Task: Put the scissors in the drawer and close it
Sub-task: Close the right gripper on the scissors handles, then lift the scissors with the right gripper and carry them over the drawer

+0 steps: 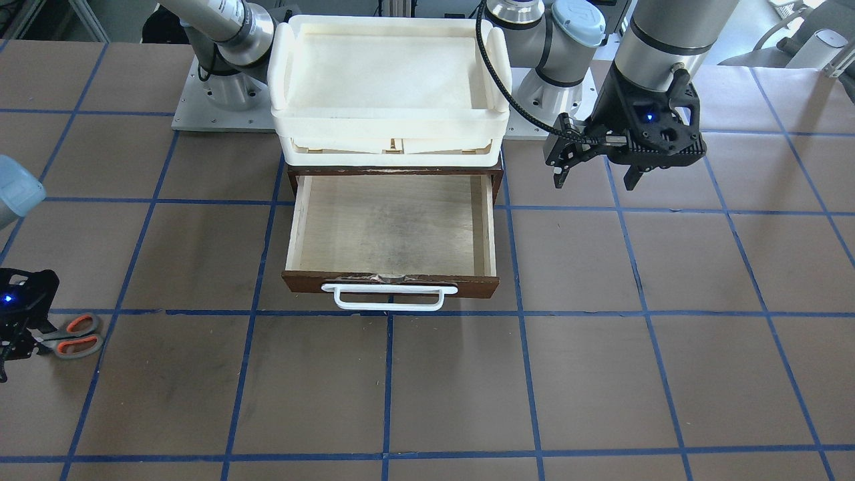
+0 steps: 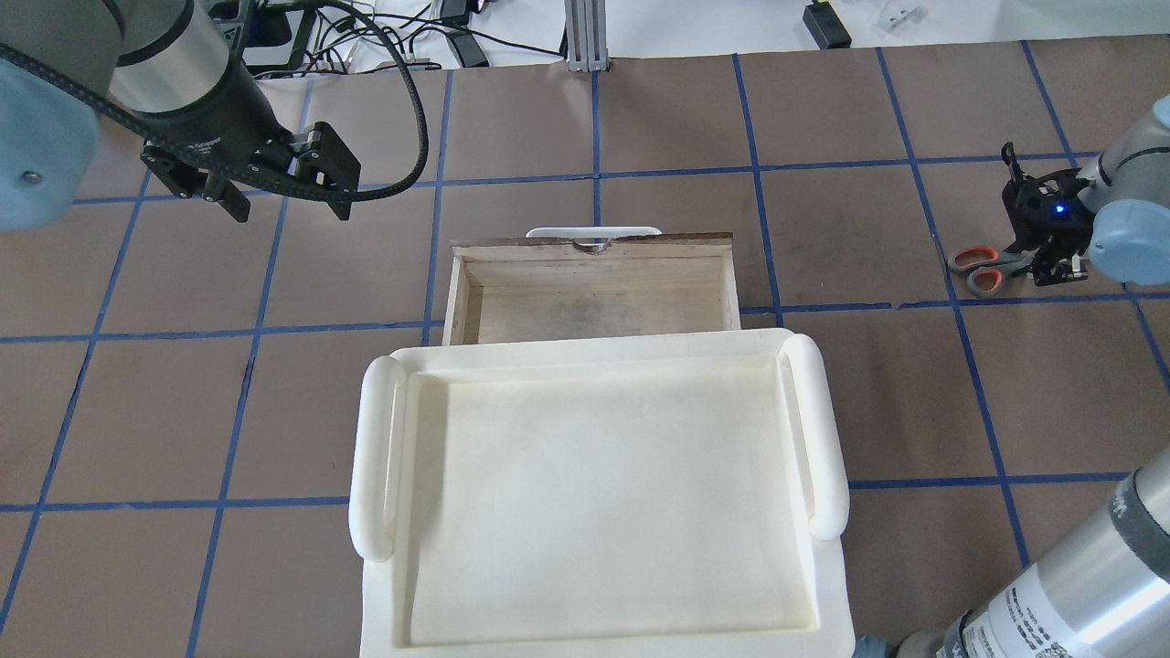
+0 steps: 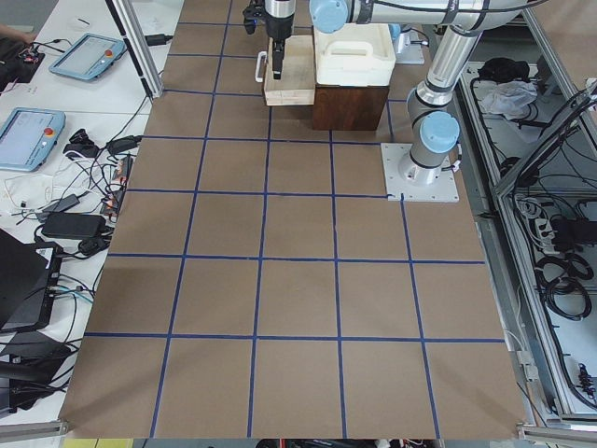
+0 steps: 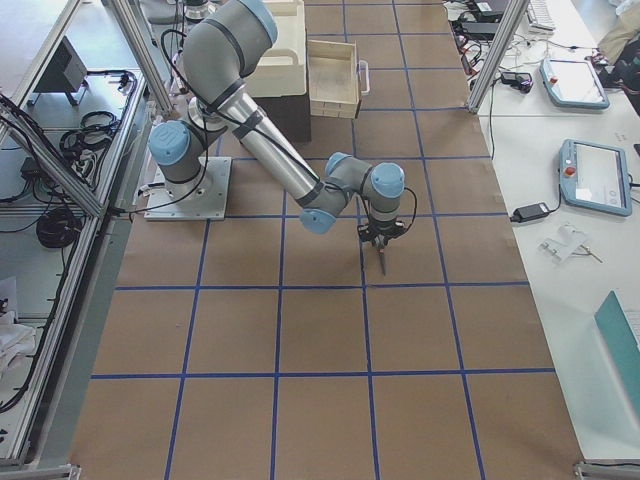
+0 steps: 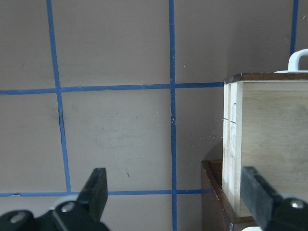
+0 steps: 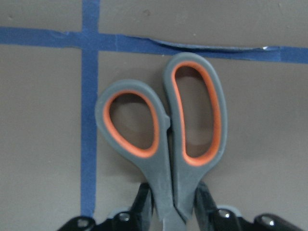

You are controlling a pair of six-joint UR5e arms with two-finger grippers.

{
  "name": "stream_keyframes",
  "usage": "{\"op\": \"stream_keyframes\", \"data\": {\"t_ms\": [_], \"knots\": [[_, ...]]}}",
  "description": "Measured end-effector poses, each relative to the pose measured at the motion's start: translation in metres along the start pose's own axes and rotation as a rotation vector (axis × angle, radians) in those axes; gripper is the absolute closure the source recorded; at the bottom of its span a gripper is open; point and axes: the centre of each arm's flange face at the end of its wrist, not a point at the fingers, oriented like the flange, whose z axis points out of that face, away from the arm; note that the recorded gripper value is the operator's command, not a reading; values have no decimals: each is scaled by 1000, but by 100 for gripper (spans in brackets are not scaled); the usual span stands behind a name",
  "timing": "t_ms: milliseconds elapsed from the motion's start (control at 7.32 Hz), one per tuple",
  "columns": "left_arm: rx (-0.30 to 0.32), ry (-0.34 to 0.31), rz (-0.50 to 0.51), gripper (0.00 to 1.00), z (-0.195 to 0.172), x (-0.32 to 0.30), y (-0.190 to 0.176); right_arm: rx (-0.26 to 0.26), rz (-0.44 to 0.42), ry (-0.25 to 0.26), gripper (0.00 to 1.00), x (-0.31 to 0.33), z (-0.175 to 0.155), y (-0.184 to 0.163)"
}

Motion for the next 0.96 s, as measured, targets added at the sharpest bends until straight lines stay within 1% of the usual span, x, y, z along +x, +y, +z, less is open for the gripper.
{"op": "stream_keyframes", "data": {"t_ms": [137,273,410,683,820,956], "knots": [[0,0,-1,0,0,0,0,-5,2,6,100,1,-5,0],[0,0,-1,0,0,0,0,-13,3,18,100,2,-16,0],[-1,0,-1,0,1,0,0,-21,2,29,100,3,-38,-3],[0,0,-1,0,1,1,0,-9,-8,22,100,7,-98,-13],[0,0,0,0,1,1,-1,10,-21,17,100,11,-131,-26],[-1,0,0,0,1,1,-1,31,-28,10,100,14,-165,-48]]}}
